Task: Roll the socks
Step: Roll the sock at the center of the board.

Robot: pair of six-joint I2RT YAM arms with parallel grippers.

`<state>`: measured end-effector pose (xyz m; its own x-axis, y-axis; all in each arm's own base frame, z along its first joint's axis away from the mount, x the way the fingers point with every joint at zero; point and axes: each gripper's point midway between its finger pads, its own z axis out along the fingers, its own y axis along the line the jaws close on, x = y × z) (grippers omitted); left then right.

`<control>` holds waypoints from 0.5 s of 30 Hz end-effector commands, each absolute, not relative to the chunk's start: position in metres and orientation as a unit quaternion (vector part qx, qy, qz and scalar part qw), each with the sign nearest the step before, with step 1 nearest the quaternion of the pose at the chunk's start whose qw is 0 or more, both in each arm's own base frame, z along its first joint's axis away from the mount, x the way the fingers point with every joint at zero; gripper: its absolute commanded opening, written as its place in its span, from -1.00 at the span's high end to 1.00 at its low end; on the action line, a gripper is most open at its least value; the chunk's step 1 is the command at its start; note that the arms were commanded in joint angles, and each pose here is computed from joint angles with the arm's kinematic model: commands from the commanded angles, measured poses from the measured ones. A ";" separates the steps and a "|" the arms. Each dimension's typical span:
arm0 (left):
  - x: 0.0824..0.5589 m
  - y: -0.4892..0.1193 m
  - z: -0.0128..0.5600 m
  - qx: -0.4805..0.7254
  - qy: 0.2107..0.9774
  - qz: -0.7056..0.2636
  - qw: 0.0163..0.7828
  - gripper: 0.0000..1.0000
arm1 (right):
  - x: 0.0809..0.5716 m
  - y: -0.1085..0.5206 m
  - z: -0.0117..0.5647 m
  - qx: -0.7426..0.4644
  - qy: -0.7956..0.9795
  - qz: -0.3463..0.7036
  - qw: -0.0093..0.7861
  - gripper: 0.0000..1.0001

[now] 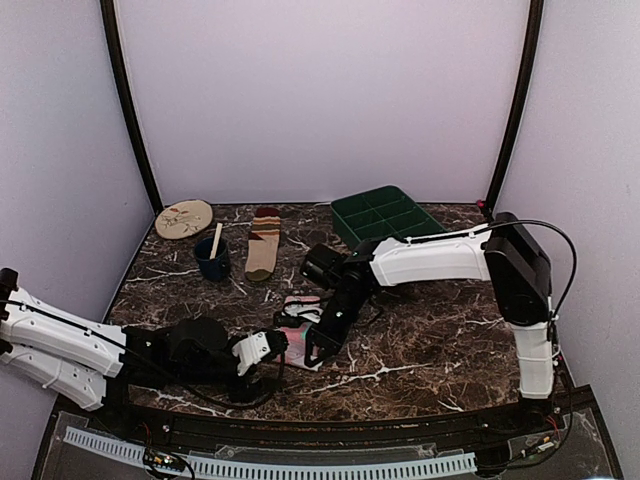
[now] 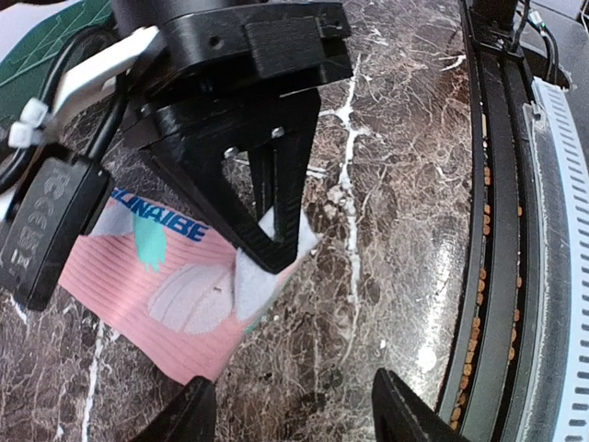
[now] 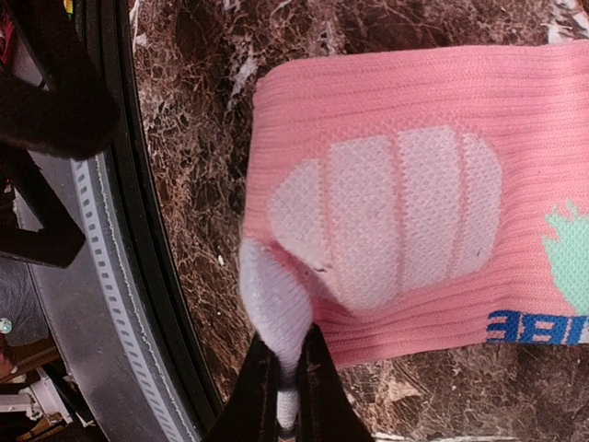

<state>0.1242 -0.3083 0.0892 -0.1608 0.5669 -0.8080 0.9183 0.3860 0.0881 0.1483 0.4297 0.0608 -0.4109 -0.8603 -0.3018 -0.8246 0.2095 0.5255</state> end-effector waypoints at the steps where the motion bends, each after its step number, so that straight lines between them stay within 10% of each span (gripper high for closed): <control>1: 0.125 -0.326 0.102 0.545 0.689 -0.210 0.428 -0.21 | 0.141 0.430 0.060 0.537 -0.772 -0.336 0.060 1.00; 15: 0.135 -0.339 0.085 0.597 0.658 -0.155 0.431 -0.21 | 0.138 0.430 0.061 0.536 -0.769 -0.340 0.074 1.00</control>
